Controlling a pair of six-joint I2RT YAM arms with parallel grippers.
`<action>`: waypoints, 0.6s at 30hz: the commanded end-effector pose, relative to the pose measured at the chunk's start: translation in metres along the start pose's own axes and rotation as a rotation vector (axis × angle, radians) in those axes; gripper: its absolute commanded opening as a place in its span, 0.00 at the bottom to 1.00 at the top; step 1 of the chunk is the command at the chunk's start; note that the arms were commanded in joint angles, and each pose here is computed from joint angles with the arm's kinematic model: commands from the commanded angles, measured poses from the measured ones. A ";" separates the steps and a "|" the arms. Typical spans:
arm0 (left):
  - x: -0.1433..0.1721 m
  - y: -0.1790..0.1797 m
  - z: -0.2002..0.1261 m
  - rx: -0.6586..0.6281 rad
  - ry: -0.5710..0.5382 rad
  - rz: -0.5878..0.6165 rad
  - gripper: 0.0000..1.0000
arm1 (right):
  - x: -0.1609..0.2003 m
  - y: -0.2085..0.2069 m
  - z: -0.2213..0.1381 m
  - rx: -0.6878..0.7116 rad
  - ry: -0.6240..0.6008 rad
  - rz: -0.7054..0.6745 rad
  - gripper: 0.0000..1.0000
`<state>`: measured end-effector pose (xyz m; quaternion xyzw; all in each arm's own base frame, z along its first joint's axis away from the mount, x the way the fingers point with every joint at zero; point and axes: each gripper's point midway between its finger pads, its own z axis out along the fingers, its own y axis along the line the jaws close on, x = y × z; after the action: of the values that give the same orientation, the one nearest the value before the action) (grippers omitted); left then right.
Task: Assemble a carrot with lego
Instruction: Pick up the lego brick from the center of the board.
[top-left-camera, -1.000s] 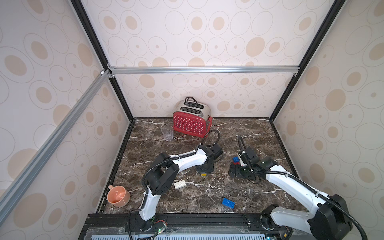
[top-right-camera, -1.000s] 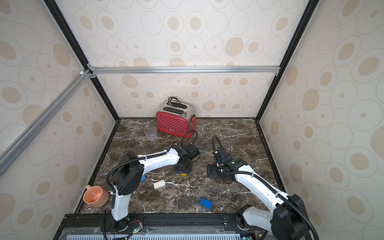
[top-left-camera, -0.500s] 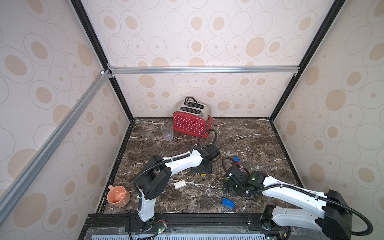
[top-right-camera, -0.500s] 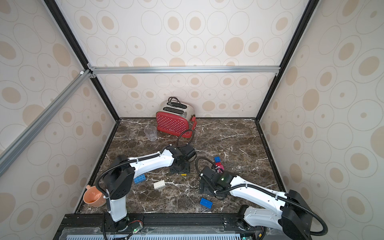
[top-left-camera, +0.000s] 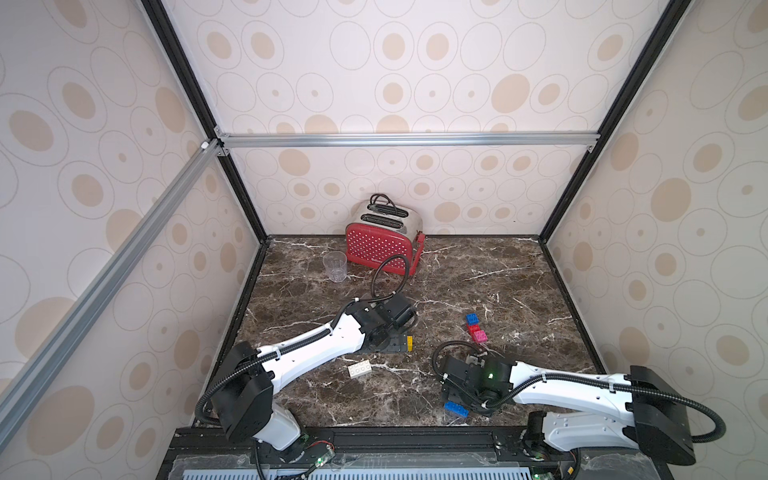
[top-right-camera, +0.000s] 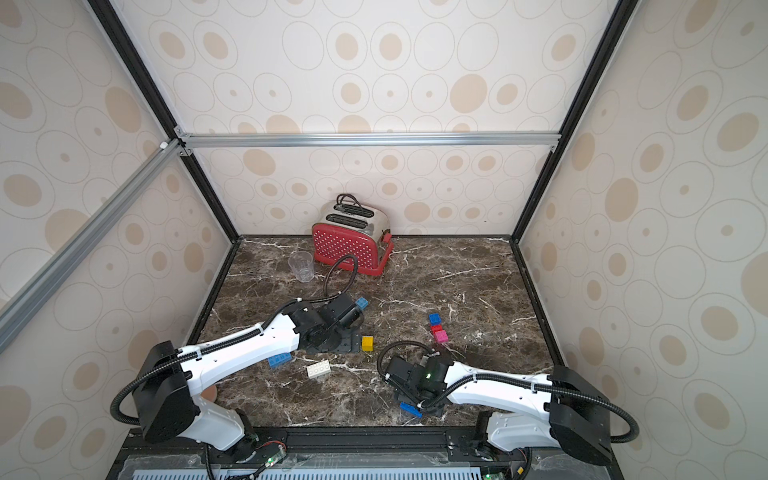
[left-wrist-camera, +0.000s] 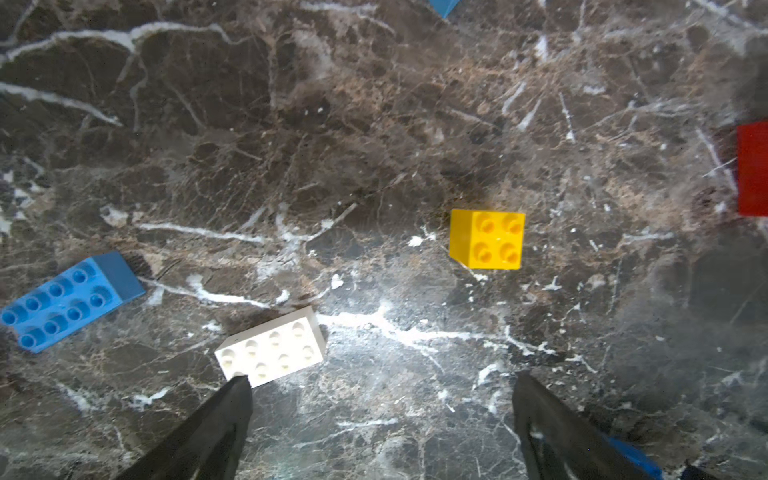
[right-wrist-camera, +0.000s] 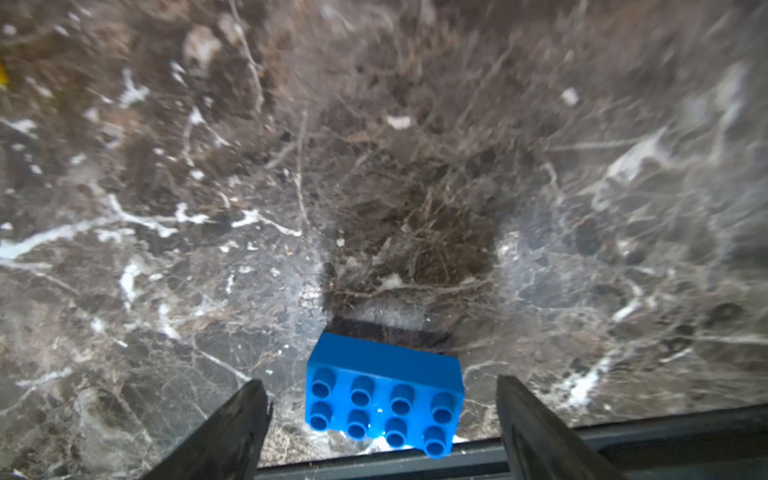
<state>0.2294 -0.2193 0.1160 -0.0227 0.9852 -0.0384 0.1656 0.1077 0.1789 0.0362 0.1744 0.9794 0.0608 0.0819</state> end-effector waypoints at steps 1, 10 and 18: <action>0.003 0.019 -0.006 -0.047 -0.011 -0.017 0.98 | 0.009 -0.002 0.009 0.013 0.032 0.072 0.88; 0.005 0.022 -0.010 -0.037 -0.015 -0.012 0.99 | 0.018 -0.007 0.013 0.026 0.053 0.097 0.85; 0.008 0.024 -0.009 -0.039 -0.012 -0.009 0.99 | 0.020 -0.009 0.015 0.036 0.062 0.101 0.77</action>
<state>0.2206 -0.2083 0.1171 -0.0231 0.9852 -0.0375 0.1656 0.0940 0.1854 0.0207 0.2075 0.9746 0.0688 0.0492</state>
